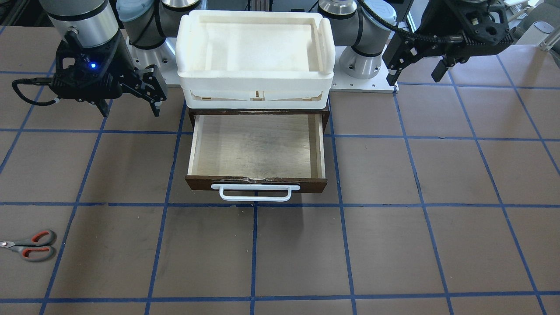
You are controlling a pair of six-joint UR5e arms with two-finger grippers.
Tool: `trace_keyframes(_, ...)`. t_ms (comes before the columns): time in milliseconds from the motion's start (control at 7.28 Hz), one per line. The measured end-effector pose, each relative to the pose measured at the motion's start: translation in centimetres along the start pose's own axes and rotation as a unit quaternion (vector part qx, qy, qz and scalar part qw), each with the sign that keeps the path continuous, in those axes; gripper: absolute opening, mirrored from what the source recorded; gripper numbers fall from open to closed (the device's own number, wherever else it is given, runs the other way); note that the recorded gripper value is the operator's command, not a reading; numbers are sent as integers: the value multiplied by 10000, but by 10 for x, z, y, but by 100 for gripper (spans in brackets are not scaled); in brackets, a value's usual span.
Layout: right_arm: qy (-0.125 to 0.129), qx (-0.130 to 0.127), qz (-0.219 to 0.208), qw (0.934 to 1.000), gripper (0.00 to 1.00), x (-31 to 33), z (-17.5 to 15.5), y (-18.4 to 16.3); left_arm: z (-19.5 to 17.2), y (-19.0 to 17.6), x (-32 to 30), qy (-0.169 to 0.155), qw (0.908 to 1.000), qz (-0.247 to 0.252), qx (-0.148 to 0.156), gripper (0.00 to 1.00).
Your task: Put scissors in drawer and close it
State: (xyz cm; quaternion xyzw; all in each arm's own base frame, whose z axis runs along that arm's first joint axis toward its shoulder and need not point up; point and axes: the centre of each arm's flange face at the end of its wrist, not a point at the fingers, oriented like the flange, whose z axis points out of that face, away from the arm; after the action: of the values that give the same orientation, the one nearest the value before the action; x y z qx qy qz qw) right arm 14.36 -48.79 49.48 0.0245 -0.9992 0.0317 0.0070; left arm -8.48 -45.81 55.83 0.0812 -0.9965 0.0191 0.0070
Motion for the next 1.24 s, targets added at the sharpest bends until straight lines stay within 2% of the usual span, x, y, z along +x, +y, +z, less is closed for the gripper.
trace_keyframes(1236, 61, -29, -13, 10000, 100, 1, 3, 0, 0, 0, -1, 0, 10000, -8, 2, 100)
